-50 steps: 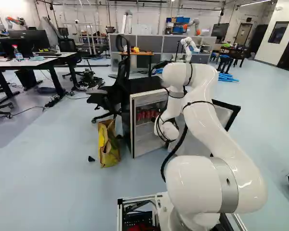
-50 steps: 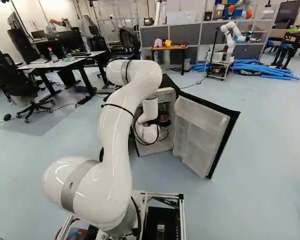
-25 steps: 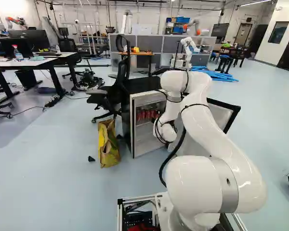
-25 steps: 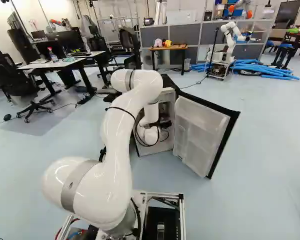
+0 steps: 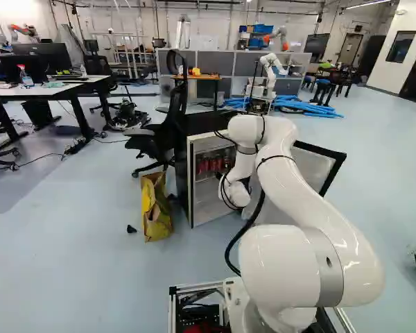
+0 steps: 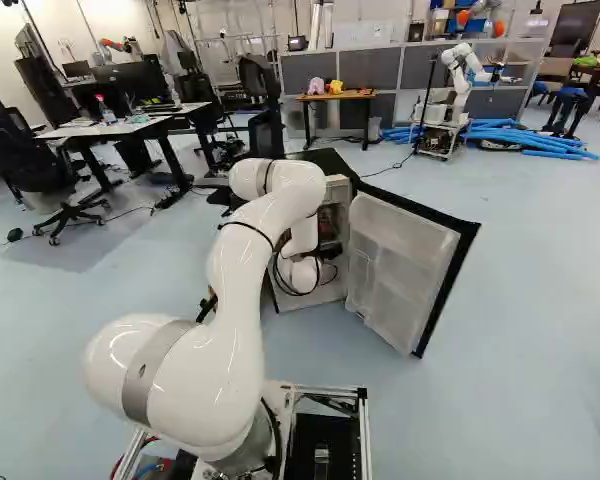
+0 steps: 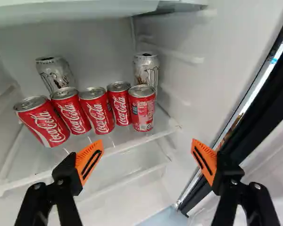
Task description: Grab a drink from the fridge
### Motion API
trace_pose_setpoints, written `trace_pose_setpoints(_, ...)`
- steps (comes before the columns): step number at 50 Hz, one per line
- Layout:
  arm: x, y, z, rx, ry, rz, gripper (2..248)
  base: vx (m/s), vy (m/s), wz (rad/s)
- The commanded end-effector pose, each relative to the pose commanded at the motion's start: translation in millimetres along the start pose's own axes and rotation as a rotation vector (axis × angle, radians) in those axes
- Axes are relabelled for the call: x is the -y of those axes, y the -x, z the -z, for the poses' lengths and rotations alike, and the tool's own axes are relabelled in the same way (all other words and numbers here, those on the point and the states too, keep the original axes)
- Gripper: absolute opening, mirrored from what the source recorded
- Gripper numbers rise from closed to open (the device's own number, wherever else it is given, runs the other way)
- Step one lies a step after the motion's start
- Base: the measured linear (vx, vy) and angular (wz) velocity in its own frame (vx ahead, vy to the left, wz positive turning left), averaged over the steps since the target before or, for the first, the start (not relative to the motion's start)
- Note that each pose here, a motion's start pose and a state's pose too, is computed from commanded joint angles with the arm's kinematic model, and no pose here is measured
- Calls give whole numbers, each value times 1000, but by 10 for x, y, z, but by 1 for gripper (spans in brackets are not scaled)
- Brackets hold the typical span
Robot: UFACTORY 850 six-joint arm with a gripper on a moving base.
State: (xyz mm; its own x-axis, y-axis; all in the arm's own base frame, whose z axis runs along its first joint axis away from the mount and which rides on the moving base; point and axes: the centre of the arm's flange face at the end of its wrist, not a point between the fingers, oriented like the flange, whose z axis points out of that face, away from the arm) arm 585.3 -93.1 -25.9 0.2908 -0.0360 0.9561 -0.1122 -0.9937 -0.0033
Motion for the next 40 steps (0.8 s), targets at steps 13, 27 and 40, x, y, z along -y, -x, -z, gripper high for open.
trace_pose_setpoints(13,15,30,-186,-42,-3,3,247,0,0,0)
trace_pose_setpoints(27,28,45,-347,-71,-6,5,247,0,0,0)
trace_pose_setpoints(40,28,45,-347,-71,-6,5,247,0,0,0)
